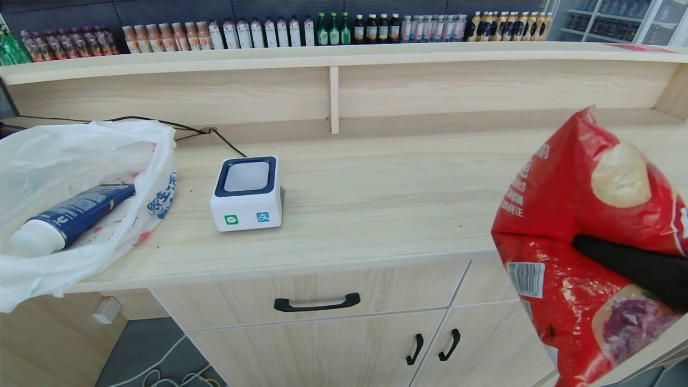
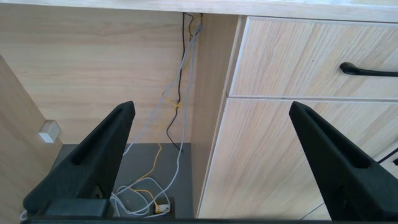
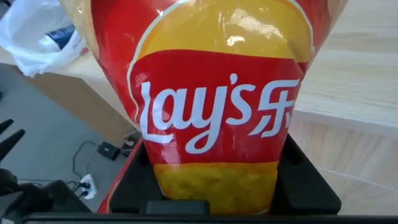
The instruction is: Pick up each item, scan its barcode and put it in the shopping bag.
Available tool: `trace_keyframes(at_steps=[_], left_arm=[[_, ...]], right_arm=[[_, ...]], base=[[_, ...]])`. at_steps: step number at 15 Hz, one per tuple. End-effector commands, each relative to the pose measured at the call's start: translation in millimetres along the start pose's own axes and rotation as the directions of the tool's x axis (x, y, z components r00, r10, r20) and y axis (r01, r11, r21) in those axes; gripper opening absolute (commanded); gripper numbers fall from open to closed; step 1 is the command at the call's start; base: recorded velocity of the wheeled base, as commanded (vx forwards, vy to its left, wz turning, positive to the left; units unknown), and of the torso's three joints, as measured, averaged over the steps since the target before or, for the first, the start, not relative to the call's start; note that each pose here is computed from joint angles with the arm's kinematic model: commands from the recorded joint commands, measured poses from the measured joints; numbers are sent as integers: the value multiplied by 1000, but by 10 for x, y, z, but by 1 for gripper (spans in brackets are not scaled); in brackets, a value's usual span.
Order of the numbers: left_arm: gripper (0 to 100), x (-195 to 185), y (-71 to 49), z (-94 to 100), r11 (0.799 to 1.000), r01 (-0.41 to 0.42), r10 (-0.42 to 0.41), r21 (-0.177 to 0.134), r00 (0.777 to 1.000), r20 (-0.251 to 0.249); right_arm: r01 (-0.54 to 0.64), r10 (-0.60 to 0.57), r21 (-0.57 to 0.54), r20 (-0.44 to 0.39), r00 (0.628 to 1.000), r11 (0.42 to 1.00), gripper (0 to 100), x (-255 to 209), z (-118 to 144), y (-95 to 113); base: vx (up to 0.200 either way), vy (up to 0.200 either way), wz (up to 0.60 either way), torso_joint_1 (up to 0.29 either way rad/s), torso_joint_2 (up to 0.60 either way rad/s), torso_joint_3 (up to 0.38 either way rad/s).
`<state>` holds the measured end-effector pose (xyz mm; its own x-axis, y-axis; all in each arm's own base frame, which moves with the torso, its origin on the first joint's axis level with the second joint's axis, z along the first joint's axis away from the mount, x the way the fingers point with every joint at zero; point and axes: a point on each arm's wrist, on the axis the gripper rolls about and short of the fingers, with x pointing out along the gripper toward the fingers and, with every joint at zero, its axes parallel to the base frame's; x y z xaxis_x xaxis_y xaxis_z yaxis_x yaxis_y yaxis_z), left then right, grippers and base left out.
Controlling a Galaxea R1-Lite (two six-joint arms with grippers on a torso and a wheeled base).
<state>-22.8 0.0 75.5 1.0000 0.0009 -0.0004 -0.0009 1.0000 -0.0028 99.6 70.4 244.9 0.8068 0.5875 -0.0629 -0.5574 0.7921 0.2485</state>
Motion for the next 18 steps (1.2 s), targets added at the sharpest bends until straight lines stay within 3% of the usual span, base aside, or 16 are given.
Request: trace_keyframes(at_steps=[1,5,8,10,15,18], left_arm=[[100,0,0,0,1000,-1,1,0,1000,0],[100,0,0,0,1000,1,-1,0,1000,0],[100,0,0,0,1000,-1,1,0,1000,0],[100,0,0,0,1000,-1,1,0,1000,0],[100,0,0,0,1000,-1,1,0,1000,0],[100,0,0,0,1000,1,-1,1,1000,0]], right_arm=[[-76,75,49,12,997,996,0,6,-59,23],[-150,147,161,28,989,975,0,203,-211,12],[-239,238,282,36,971,929,0,251,-274,76],[-317,321,402,59,945,859,0,274,-285,189],[-372,358,522,132,924,768,0,533,-423,225],[-443,435,588,166,885,677,0,512,-500,309]], base=[[0,0,0,0,0,0],[0,0,0,0,0,0],[0,0,0,0,0,0],[0,0,0,0,0,0],[0,0,0,0,0,0],[0,0,0,0,0,0]])
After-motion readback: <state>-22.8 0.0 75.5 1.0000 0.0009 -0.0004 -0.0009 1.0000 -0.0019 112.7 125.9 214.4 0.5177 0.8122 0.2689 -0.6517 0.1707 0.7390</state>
